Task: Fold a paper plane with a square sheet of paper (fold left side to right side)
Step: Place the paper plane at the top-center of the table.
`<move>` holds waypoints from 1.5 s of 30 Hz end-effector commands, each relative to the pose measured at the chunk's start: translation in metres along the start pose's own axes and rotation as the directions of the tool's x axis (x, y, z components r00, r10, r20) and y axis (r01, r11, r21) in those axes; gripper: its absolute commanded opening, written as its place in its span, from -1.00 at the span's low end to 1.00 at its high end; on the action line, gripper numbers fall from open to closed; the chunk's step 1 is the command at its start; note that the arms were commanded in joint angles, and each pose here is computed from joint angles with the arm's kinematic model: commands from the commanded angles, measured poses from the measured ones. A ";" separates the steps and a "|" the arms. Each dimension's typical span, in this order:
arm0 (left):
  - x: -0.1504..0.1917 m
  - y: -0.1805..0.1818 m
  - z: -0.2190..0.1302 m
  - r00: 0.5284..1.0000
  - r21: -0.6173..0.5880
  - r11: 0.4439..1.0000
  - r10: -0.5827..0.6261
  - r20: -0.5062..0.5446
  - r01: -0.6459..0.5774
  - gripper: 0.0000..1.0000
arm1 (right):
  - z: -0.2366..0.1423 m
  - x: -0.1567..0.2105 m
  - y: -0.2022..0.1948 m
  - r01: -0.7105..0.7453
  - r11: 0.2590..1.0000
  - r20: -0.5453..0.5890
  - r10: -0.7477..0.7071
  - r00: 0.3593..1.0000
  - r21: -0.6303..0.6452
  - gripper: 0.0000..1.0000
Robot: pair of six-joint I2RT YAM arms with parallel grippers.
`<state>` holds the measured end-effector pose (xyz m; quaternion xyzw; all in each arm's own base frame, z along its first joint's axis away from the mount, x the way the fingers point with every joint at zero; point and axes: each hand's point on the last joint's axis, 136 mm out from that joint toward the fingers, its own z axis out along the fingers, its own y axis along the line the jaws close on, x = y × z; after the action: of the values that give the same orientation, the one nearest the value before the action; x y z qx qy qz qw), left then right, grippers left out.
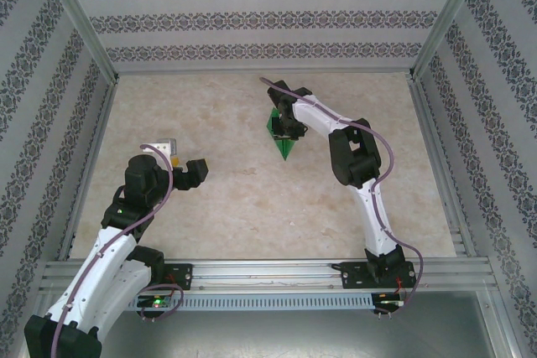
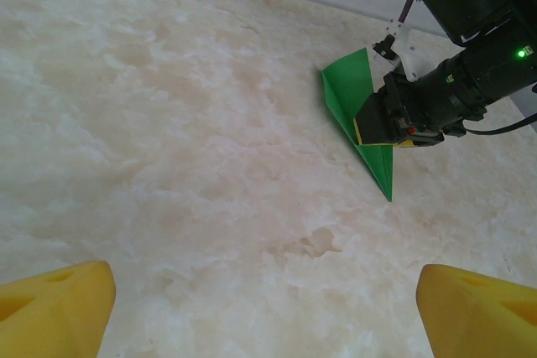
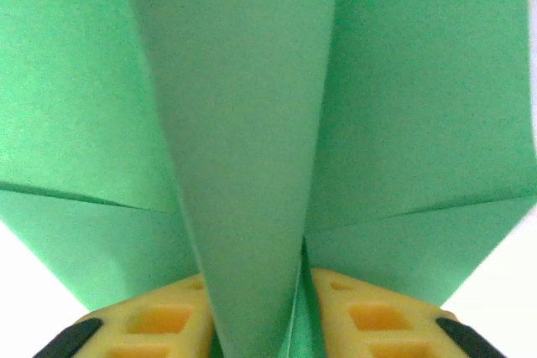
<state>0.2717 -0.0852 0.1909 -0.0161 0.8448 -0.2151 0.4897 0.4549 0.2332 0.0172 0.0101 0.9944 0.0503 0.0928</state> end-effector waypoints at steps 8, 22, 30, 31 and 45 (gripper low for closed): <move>0.000 0.011 -0.001 1.000 -0.058 0.998 0.003 -0.016 -0.004 0.85 | 0.006 0.006 -0.010 -0.005 1.000 -0.018 0.006 1.000 0.021 -0.15; -0.008 0.006 0.003 1.000 -0.040 0.999 -0.011 -0.009 0.011 0.87 | -0.022 0.007 -0.001 0.011 1.000 0.026 -0.011 1.000 -0.001 -0.16; -0.009 0.006 0.003 1.000 -0.043 0.999 -0.020 -0.011 0.019 0.87 | -0.029 0.010 -0.001 -0.015 1.000 0.034 0.015 0.999 -0.005 -0.16; -0.009 0.006 0.003 1.000 -0.042 0.999 -0.020 -0.012 0.020 0.87 | -0.030 0.009 0.000 -0.015 1.000 0.039 0.016 0.999 -0.007 -0.16; -0.012 0.000 0.002 1.000 -0.011 1.000 -0.030 -0.008 0.030 0.91 | -0.058 0.016 0.003 -0.001 1.000 0.074 0.002 0.997 -0.017 -0.14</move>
<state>0.2769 -0.0835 0.1835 -0.0235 0.8577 -0.2050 0.4709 0.4340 0.2307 0.0494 0.0140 0.9918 0.0601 0.1120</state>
